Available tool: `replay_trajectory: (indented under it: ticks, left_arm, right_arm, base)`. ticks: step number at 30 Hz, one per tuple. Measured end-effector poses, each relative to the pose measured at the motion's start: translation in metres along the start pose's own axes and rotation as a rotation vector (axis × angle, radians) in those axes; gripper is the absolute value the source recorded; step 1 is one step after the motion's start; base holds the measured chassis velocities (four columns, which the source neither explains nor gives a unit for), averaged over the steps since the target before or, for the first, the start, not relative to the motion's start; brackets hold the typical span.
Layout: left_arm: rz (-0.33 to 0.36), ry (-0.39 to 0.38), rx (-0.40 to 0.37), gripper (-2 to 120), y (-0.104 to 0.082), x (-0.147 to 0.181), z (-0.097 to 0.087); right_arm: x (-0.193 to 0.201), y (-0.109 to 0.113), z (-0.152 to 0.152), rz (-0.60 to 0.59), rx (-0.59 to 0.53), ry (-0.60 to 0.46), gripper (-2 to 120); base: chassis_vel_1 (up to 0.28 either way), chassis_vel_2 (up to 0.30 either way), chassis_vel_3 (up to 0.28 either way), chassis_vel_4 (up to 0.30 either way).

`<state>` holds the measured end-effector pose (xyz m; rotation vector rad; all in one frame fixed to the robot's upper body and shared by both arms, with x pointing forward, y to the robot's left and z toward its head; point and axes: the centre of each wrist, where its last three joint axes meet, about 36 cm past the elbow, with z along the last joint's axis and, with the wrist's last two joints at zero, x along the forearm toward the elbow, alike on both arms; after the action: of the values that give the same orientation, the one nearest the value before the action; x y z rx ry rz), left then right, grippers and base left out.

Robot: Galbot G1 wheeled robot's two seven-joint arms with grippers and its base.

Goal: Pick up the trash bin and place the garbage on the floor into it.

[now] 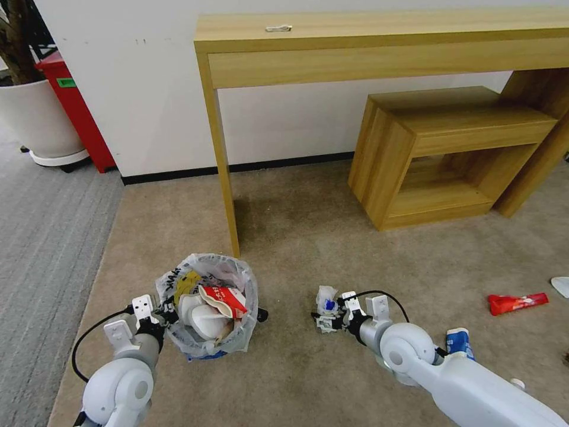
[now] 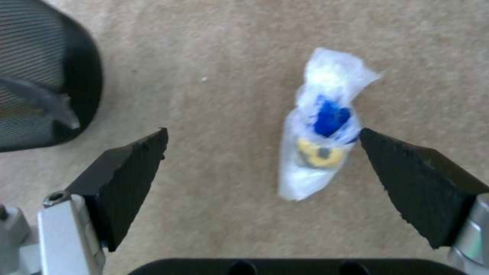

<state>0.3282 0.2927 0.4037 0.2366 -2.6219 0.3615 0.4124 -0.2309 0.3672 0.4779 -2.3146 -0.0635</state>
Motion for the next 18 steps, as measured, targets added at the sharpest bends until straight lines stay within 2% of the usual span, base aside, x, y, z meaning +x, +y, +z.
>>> replay_trajectory:
  ticks: [6,18]
  left_arm:
    - [0.002,0.002,0.004,0,-0.001,-0.001,0.001]
    - [0.006,-0.007,0.007,0,-0.002,0.002,-0.002]
  right_arm:
    - [-0.015,-0.020,0.002,0.037,0.000,-0.008,96]
    - [-0.038,-0.029,0.010,0.061,-0.002,0.016,95]
  base:
    - [0.000,0.000,0.000,0.000]
    - [0.000,0.000,0.000,0.000]
